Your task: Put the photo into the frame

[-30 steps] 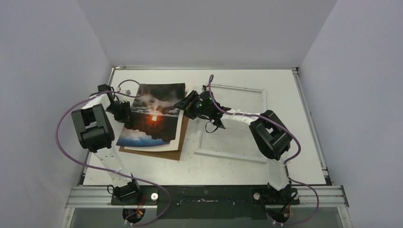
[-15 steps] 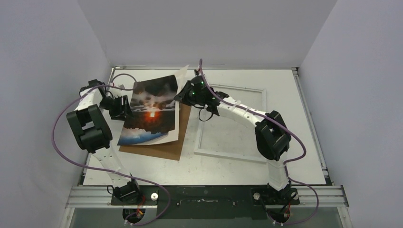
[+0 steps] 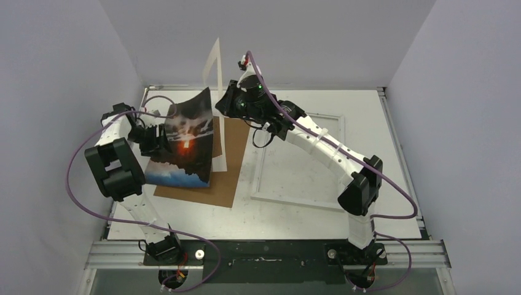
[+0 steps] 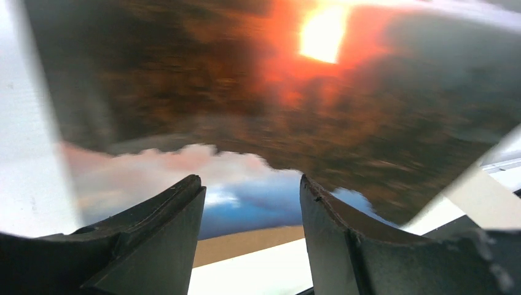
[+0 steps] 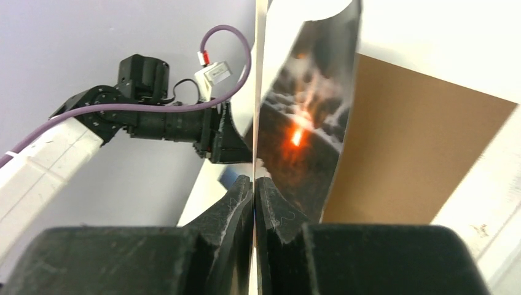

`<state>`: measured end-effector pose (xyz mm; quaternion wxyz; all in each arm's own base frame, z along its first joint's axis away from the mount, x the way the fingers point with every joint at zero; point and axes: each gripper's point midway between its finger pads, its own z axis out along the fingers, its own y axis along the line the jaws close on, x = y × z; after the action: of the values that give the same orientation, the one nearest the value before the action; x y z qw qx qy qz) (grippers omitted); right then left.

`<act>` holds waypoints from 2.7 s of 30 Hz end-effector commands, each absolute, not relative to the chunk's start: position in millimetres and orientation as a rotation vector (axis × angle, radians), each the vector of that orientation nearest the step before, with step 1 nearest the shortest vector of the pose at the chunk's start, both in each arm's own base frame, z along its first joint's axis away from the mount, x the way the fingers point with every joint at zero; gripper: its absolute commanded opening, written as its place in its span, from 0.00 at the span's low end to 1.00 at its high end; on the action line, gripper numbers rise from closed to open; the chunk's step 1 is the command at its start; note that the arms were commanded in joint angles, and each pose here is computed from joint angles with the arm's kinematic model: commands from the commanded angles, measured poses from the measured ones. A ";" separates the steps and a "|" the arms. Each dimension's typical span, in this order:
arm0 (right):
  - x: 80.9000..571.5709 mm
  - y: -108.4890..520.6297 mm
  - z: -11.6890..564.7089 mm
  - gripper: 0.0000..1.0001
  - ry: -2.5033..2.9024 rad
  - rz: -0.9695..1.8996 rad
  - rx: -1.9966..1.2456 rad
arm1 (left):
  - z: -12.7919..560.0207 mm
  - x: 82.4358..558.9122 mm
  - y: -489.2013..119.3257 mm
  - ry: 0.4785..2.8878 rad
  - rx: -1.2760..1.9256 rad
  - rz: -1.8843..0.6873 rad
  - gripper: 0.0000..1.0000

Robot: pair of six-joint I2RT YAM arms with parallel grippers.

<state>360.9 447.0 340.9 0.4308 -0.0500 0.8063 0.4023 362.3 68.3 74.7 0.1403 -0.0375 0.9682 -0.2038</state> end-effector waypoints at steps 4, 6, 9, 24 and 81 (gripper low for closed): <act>359.2 409.3 363.2 0.05 1.987 0.872 -0.107 | 59.3 356.6 74.8 2.807 -0.081 -0.518 0.56; 360.3 398.2 372.8 0.05 1.973 0.839 -0.099 | 48.6 352.9 73.6 2.830 -0.072 -0.504 0.56; 362.4 379.0 390.7 0.05 1.946 0.822 -0.078 | 29.7 346.4 70.7 2.877 -0.056 -0.489 0.55; 346.2 289.1 400.1 0.05 2.030 0.905 -0.009 | 51.2 356.6 30.7 2.833 0.042 -0.528 0.53; 352.9 76.8 175.3 0.27 2.496 0.487 0.235 | 68.1 371.4 -42.6 2.796 0.225 -0.530 0.56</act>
<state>346.4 89.8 176.9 0.2720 0.0866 0.9333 0.2177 359.6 -41.2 51.9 0.1064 0.0702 0.9741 -0.1870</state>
